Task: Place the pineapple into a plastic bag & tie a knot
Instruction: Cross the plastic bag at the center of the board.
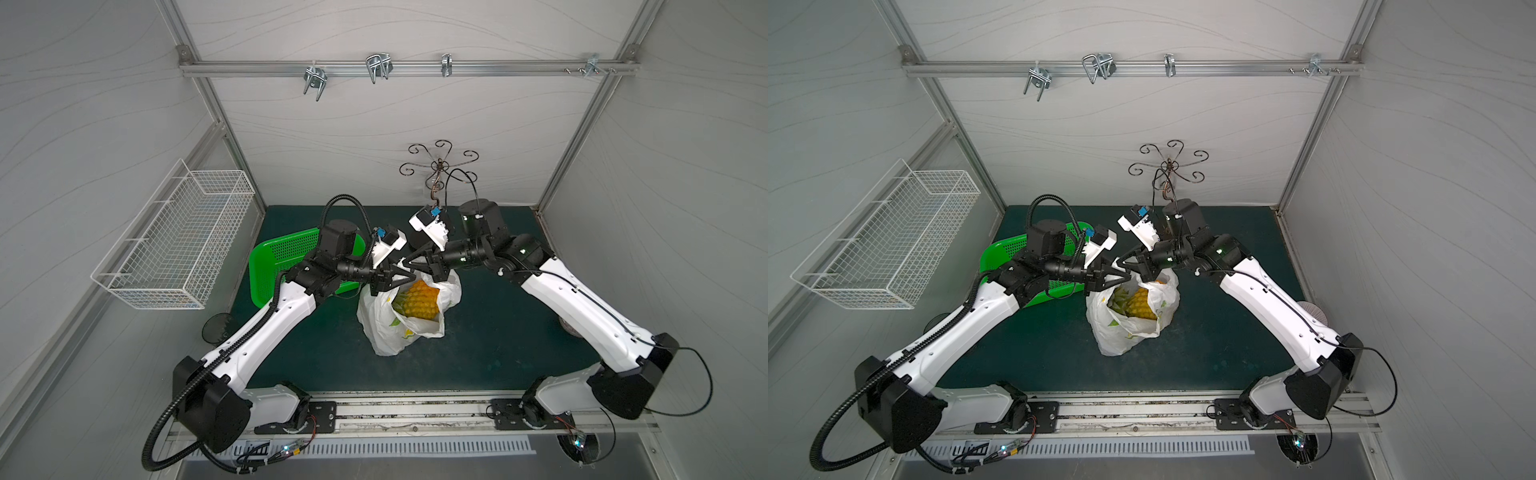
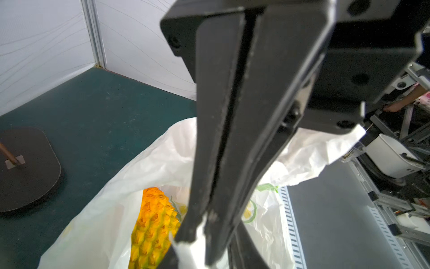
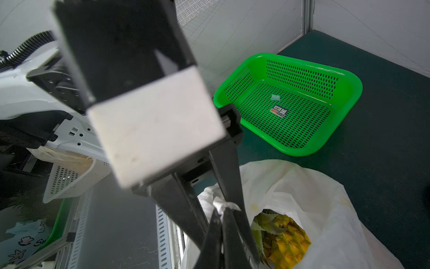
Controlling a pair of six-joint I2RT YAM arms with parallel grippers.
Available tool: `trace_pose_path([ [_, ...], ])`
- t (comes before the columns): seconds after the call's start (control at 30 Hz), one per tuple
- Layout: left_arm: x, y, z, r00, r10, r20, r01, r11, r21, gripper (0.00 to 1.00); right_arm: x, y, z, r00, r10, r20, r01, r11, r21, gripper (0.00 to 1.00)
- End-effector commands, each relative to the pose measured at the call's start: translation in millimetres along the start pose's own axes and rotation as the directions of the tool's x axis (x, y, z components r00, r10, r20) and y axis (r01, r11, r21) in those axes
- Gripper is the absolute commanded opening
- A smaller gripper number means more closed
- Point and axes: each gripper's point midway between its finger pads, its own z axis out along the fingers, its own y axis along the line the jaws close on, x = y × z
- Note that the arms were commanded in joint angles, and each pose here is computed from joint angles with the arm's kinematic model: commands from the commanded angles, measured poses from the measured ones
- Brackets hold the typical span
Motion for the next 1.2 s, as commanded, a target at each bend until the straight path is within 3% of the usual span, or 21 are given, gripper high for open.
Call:
trace_pose_path([
  [0.0,-5,-16,-9,0.997,0.077,0.026,-0.078,0.996,0.032,0.38,-6,3,1,1.0,-0.019,0.021,0.019,1.0,-0.005,0.0],
  [0.1,4,-15,-10,0.997,0.067,0.024,-0.068,0.997,0.036,0.39,-7,4,0,1.0,-0.022,0.023,0.022,1.0,-0.01,0.0],
  [0.33,14,-9,-12,0.998,0.052,0.021,-0.053,0.998,0.024,0.33,-4,3,0,1.0,-0.023,0.016,0.023,1.0,-0.001,0.0],
  [0.63,18,-7,-14,0.998,0.051,0.022,-0.052,0.998,0.022,0.0,-3,5,0,1.0,-0.024,0.014,0.024,1.0,-0.012,0.0],
  [0.73,15,-9,-14,0.997,0.068,0.029,-0.069,0.997,0.03,0.0,-3,4,2,1.0,-0.019,0.013,0.02,1.0,-0.014,0.0],
  [0.8,13,-10,-14,0.996,0.077,0.034,-0.079,0.996,0.037,0.0,-2,1,4,1.0,-0.004,0.006,0.004,1.0,-0.007,0.32],
  [0.83,12,-10,-15,0.996,0.081,0.035,-0.082,0.996,0.037,0.0,-2,-1,5,1.0,0.001,0.003,-0.001,1.0,-0.004,0.43],
  [0.9,12,-10,-14,0.996,0.084,0.037,-0.085,0.996,0.04,0.0,1,-3,10,1.0,0.014,-0.019,-0.014,1.0,-0.006,0.55],
  [1.03,10,-10,-15,0.995,0.09,0.042,-0.092,0.995,0.04,0.0,4,1,17,0.999,0.013,-0.051,-0.015,0.999,-0.032,0.6],
  [1.17,8,-9,-14,0.995,0.088,0.044,-0.09,0.995,0.039,0.0,6,6,22,0.998,0.017,-0.068,-0.021,0.997,-0.07,0.47],
])
